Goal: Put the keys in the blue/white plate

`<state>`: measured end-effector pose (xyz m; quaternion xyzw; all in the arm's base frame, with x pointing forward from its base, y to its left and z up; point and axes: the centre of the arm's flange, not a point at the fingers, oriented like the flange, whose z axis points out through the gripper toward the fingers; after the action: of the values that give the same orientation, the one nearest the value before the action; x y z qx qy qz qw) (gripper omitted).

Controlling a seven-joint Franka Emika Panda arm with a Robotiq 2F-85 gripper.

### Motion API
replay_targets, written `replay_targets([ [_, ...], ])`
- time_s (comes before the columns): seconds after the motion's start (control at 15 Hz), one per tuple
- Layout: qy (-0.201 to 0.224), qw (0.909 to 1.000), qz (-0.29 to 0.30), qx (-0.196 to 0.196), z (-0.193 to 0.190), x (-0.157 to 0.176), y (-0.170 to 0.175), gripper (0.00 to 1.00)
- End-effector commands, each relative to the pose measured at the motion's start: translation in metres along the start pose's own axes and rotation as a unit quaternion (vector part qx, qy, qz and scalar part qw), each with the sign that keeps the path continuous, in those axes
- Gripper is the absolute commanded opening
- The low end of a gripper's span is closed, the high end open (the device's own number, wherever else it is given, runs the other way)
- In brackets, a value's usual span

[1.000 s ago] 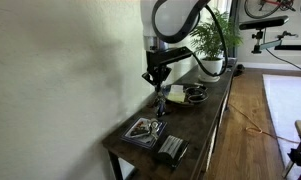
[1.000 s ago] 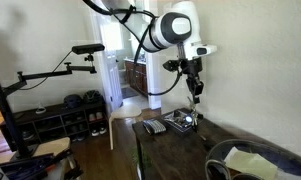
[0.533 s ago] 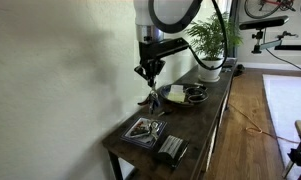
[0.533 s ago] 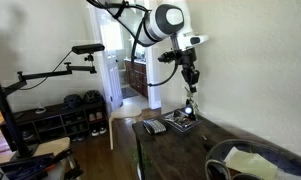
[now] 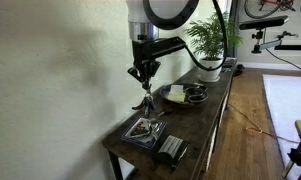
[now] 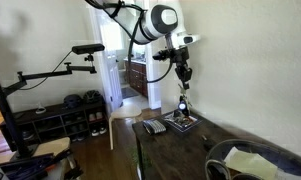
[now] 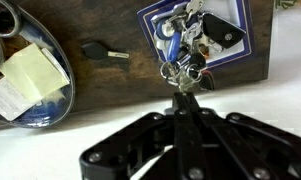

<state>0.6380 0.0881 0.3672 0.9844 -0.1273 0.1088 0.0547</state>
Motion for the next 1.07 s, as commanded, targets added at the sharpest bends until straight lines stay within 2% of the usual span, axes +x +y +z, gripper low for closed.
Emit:
replay_targets([
  [0.0,-0.018,0.9998,-0.008,-0.002,0.007,-0.005,-0.008,0.02],
  [0.47,-0.076,0.9969,-0.018,0.007,0.06,-0.016,-0.024,0.02],
  [0.67,-0.09,0.9955,-0.023,0.015,0.086,-0.012,-0.017,0.02],
  [1.0,-0.091,0.9954,-0.024,0.02,0.111,0.0,0.003,0.02],
])
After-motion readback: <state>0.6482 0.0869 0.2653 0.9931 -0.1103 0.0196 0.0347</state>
